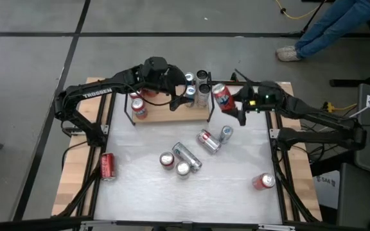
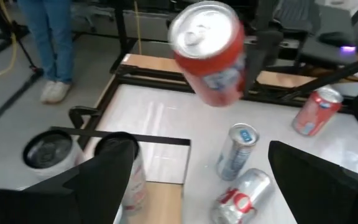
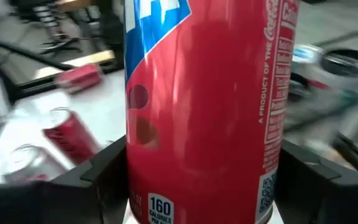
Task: Place canned beverage on shelf
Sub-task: Put the red soda can on the shelf aligned with the other red soda can
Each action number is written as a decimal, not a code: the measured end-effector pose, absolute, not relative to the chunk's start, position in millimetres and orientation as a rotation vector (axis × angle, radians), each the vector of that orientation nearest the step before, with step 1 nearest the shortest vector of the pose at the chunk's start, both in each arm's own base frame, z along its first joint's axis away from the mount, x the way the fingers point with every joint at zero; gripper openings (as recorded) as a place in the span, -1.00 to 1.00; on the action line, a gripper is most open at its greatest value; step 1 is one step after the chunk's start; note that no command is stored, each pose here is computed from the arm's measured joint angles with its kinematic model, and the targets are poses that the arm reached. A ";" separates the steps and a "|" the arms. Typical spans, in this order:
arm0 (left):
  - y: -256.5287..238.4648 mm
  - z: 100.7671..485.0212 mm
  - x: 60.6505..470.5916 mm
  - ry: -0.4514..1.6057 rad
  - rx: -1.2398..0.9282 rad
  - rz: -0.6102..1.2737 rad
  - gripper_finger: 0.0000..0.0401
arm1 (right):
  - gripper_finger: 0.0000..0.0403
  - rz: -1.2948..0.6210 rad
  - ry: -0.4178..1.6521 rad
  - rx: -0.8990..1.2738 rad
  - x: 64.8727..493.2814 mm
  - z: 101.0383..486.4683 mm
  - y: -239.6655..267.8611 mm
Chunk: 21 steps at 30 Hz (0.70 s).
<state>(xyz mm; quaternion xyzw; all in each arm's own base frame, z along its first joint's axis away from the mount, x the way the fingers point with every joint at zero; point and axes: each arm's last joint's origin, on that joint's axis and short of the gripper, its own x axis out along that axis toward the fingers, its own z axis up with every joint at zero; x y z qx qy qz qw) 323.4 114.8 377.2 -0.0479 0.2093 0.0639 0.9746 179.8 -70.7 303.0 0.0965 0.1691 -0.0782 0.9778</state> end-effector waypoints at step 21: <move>58.1 376.2 338.8 0.434 -0.098 -0.034 0.82 | 0.44 0.009 0.418 0.039 253.0 265.8 -14.2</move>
